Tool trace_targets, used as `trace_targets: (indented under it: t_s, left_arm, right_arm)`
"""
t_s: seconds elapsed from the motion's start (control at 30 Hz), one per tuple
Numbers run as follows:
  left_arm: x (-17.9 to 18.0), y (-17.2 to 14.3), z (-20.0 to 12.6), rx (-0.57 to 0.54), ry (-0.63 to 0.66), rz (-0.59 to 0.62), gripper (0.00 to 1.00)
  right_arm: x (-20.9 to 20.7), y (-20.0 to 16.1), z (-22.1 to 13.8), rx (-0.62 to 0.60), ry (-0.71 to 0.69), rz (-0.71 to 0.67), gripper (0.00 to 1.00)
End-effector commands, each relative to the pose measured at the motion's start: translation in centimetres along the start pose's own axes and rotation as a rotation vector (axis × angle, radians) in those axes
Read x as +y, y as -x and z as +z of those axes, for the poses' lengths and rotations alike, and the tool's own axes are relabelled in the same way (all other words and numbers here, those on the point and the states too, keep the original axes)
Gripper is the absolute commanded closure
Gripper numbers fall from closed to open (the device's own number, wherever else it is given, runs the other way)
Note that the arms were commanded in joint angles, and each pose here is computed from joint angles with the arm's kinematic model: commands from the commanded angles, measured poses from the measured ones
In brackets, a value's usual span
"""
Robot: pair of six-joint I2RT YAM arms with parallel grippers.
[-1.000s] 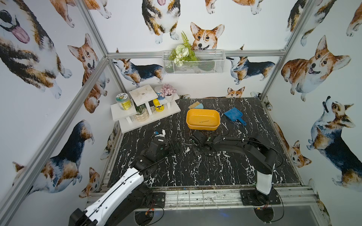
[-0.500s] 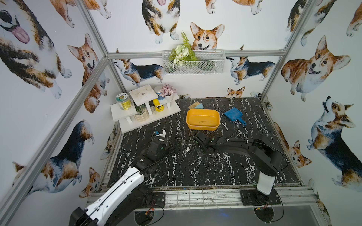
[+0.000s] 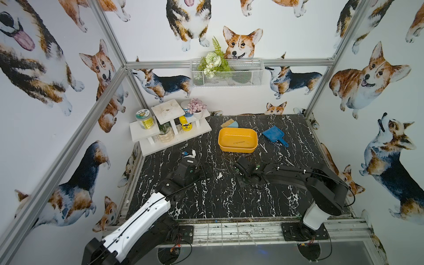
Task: Put the nails on the desktop into the storage box
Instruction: Pick up the nail from the center of the board, then place the nail in the storage box.
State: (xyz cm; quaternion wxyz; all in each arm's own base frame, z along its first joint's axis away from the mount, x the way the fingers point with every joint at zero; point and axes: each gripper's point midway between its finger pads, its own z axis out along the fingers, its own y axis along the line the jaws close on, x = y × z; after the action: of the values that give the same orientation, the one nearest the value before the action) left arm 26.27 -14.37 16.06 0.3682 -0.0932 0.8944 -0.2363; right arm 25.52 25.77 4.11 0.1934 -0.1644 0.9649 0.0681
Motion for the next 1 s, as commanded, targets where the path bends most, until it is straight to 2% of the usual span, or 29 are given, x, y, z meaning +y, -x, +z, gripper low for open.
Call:
trace_targets:
  t_s: [0.0,0.27,0.47,0.63,0.77,0.97]
  left_arm:
    - [-0.8,0.9,0.0,-0.020,-0.022,0.019,0.00]
    - [-1.6,1.3,0.7,-0.008,-0.033,0.032,0.00]
    - [-3.4,3.0,1.6,-0.007,-0.046,0.067,0.00]
    - [-4.8,3.8,3.7,0.026,-0.050,0.094,0.00]
    - [-6.0,4.0,5.2,0.039,-0.055,0.120,0.00]
    - [-7.6,3.8,6.8,0.056,-0.060,0.160,0.00]
  right_arm:
    - [-0.5,-0.4,-0.9,-0.002,-0.009,-0.007,1.00]
    - [-1.3,0.9,-3.1,-0.055,0.030,0.021,1.00]
    - [-3.0,4.1,-5.8,-0.125,0.051,0.048,1.00]
    - [-4.6,7.7,-7.3,-0.169,0.040,0.047,1.00]
    - [-5.9,10.5,-7.2,-0.188,0.047,0.064,1.00]
    - [-7.7,14.7,-5.0,-0.185,0.047,0.082,1.00]
